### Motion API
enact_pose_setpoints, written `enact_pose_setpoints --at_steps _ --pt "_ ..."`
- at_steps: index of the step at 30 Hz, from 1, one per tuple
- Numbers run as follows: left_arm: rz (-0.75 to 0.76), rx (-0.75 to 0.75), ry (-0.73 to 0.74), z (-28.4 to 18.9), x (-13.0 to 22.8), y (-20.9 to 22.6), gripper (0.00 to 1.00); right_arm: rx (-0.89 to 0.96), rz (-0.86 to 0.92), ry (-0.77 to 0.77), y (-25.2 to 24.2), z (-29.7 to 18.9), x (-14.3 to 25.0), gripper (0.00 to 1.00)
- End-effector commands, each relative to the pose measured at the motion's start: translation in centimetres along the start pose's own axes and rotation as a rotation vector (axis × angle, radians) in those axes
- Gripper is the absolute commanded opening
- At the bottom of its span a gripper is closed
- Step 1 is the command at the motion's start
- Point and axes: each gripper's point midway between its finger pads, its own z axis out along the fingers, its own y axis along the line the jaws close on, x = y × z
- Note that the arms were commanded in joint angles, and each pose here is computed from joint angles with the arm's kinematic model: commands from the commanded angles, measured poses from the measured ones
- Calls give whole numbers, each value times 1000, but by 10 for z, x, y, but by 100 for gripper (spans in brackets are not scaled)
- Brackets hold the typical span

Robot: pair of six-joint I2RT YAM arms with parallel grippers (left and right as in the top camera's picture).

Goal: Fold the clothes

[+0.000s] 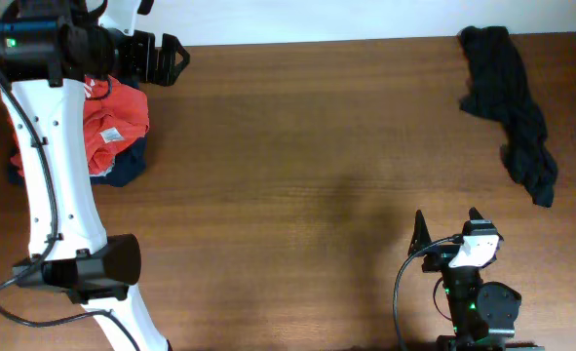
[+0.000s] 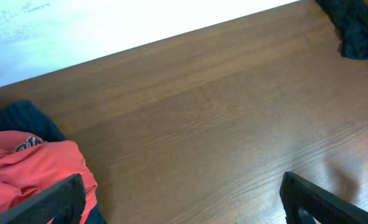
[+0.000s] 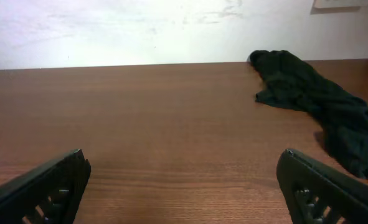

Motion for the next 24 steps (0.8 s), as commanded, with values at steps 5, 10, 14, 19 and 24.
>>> enact_pose_setpoints --at_steps 5,10,14,19,24 --pt "24 -7 -38 -15 -7 -5 99 10 8 2 -1 0 2 99" --pt "24 -7 -38 -15 -7 -5 99 10 8 2 -1 0 2 99" --pt "24 -7 -38 -15 -7 -5 99 10 8 2 -1 0 2 98" --pt "2 -7 -35 -20 -4 -4 99 10 8 2 -1 0 2 98" --pt "12 -9 -50 -40 -3 -15 99 10 8 2 -1 0 2 99"
